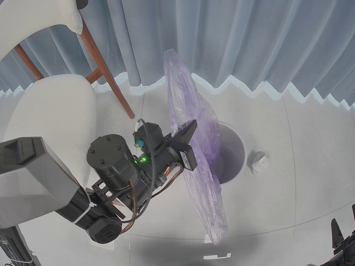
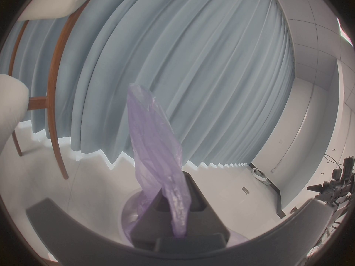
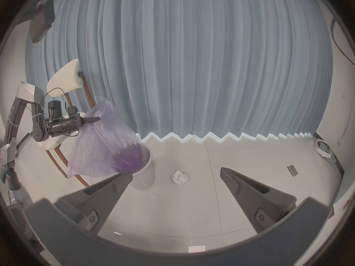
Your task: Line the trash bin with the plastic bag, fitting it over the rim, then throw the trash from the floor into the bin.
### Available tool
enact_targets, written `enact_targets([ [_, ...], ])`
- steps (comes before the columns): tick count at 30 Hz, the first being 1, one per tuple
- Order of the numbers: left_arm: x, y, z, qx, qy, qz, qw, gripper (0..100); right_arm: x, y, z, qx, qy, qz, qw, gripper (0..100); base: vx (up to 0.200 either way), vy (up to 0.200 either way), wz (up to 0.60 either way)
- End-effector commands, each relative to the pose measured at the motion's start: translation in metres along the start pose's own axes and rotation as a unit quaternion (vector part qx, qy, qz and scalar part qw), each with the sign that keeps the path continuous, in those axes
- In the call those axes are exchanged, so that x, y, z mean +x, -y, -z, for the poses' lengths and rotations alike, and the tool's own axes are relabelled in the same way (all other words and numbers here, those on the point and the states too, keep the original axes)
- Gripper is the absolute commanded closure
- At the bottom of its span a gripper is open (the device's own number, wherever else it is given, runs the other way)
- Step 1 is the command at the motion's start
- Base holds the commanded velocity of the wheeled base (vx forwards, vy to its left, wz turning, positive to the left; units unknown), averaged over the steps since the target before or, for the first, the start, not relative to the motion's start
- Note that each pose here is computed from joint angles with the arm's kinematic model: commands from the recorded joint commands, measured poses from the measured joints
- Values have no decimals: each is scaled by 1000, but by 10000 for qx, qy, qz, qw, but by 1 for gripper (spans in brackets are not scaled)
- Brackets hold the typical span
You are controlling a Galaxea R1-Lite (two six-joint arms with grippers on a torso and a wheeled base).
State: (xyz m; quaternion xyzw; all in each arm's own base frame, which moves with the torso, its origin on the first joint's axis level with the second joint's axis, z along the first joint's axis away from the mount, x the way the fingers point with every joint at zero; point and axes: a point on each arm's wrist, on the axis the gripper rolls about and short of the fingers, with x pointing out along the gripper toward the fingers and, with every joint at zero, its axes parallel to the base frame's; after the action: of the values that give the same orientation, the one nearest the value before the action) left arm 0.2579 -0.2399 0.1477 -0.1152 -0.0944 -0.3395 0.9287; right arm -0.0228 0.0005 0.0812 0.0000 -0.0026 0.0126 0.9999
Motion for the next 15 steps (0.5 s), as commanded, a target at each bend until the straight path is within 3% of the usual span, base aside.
enact_targets([
  [1,0,9,18,-17,-254,113,9996,100,0,0,5,0,-3,-5,10000,0,0,0,0],
  [9,-9,19,59,20,-943,476,9944,100,0,0,5,0,-3,-5,10000,0,0,0,0],
  [15,-15,23,66,167,-1134,837,9899,100,0,0,5,-15,-10,-20,10000,0,0,0,0],
])
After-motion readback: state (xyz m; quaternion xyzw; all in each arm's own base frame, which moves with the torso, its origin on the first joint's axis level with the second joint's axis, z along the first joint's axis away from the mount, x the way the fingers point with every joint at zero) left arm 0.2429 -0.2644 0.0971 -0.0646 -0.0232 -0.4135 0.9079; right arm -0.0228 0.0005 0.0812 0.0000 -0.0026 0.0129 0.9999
